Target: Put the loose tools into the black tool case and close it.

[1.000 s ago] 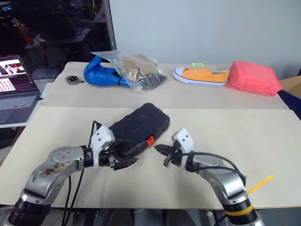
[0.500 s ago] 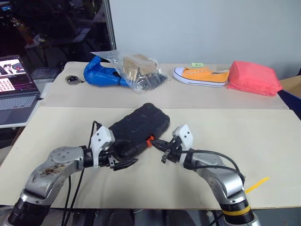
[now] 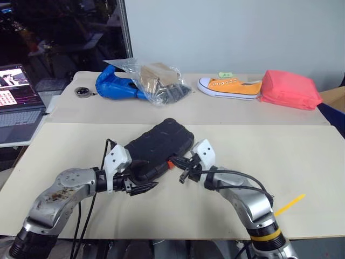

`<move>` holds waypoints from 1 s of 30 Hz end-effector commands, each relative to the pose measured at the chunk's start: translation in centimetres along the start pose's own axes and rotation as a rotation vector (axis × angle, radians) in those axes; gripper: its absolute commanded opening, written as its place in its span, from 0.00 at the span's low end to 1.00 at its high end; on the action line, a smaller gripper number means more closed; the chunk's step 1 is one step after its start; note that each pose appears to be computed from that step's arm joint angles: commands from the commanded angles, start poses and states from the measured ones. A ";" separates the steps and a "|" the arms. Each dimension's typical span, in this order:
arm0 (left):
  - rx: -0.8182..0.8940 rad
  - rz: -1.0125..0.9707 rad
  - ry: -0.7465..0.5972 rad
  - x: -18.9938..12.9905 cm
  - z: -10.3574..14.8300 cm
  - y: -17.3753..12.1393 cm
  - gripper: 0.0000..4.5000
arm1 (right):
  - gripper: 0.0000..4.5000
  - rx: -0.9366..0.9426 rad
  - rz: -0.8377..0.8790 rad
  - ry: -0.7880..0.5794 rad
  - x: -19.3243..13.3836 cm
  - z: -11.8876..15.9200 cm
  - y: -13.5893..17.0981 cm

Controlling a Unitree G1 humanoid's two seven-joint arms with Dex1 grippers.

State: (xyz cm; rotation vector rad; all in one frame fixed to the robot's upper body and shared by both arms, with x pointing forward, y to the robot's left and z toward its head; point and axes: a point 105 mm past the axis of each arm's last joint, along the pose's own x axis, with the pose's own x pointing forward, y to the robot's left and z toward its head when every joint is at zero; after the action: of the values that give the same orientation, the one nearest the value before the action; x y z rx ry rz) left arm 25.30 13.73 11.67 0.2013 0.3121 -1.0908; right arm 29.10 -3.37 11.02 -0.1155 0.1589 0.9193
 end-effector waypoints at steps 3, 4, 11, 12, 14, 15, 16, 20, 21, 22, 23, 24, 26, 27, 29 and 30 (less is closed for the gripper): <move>-0.074 -0.002 0.073 0.2 -2.3 -0.2 1.00 | 0.01 0.020 -0.004 0.104 0.3 -2.9 0.2; -0.074 -0.002 0.073 0.2 -2.3 -0.2 1.00 | 0.01 0.022 -0.006 0.109 0.3 -3.1 0.2; -0.077 0.003 0.075 0.1 -2.3 -0.1 1.00 | 0.01 0.017 -0.006 0.169 0.7 -5.3 0.3; -0.078 0.003 0.076 0.1 -2.4 -0.1 1.00 | 0.01 0.011 -0.004 0.179 0.8 -5.7 0.3; -0.078 0.006 0.075 0.0 -2.4 -0.1 1.00 | 0.01 0.012 -0.010 0.191 1.0 -6.1 0.2; -0.079 0.008 0.074 0.0 -2.4 0.0 1.00 | 0.01 0.008 -0.013 0.197 1.2 -6.2 0.1; -0.078 0.009 0.074 0.0 -2.4 0.0 1.00 | 0.01 0.008 -0.018 0.206 1.4 -6.5 0.0; -0.077 0.015 0.072 0.0 -2.4 0.1 1.00 | 0.01 -0.002 -0.019 0.230 2.1 -7.0 -0.3; -0.076 0.018 0.072 0.0 -2.4 0.1 1.00 | 0.01 -0.003 -0.015 0.230 2.3 -7.0 -0.3; -0.075 0.021 0.072 -0.1 -2.4 0.2 1.00 | 0.01 -0.005 -0.014 0.223 2.6 -6.9 -0.2; -0.074 0.024 0.072 -0.1 -2.4 0.2 1.00 | 0.01 -0.008 -0.013 0.210 2.8 -6.7 -0.2; -0.071 0.028 0.070 -0.1 -2.3 0.3 1.00 | 0.01 -0.019 -0.012 0.166 3.1 -5.9 -0.2; -0.059 0.035 0.058 -0.1 -2.1 0.3 1.00 | 0.01 -0.007 -0.030 0.029 3.4 -3.3 -0.5; -0.053 0.037 0.051 -0.2 -2.0 0.4 1.00 | 0.01 0.002 -0.039 -0.030 3.4 -2.2 -0.6; -0.013 0.045 -0.014 -0.5 -0.8 0.2 1.00 | 0.01 -0.020 -0.041 -0.192 2.4 1.1 -0.7; -0.008 0.055 -0.043 -0.7 -0.3 0.1 1.00 | 0.01 -0.025 -0.049 -0.251 1.6 2.4 -1.0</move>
State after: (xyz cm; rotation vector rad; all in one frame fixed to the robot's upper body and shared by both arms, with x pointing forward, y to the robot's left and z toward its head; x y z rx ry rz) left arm 25.33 14.39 11.28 0.1954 0.2942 -1.0447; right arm 31.02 -1.46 10.19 -0.0623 0.0381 0.8977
